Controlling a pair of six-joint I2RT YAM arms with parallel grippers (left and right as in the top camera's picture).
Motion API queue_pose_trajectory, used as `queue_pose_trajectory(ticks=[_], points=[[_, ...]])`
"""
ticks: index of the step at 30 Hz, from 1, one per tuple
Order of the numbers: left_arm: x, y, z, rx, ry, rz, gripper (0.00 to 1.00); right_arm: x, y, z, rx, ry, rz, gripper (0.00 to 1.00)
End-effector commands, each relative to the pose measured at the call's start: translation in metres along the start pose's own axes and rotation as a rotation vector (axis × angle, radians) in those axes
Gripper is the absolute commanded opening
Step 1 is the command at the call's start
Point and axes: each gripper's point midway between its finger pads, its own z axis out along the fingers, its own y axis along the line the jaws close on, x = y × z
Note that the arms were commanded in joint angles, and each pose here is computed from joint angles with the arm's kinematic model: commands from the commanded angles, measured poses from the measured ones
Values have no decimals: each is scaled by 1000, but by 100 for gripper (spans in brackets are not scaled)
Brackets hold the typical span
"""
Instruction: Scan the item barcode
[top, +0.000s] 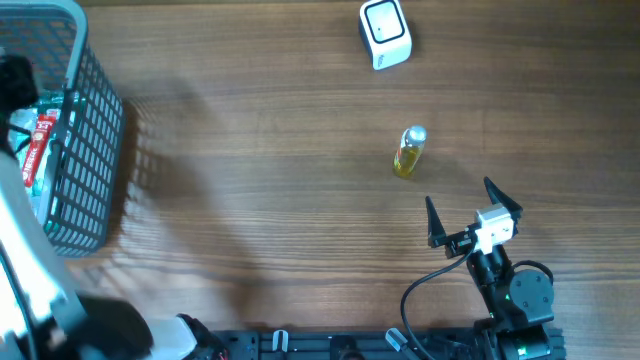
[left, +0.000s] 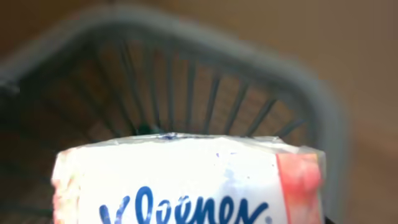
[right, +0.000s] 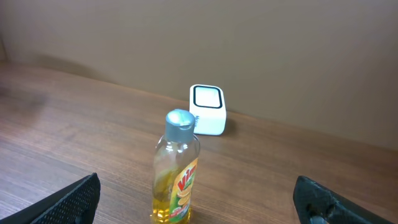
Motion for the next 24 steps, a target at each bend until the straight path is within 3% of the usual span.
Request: queue_pose_trajectory(ticks=[1, 4, 7, 10, 16, 20, 24], points=[[-47, -37, -84, 79, -194, -40, 37, -2, -1, 0, 4, -8, 0, 100], [-52, -92, -140, 203, -256, 10, 37, -2, -1, 0, 4, -8, 1, 100], [-29, -143, -172, 347, -201, 18, 37, -2, -1, 0, 4, -8, 0, 100], [23, -208, -180, 512, -11, 64, 36, -2, -1, 0, 4, -8, 0, 100], [167, -328, -154, 557, 397, 268, 36, -2, -1, 0, 4, -8, 0, 100], [246, -394, -144, 526, 524, 358, 35, -2, -1, 0, 4, -8, 0, 100], [301, -435, -138, 516, 601, 339, 35, -2, -1, 0, 4, -8, 0, 100]])
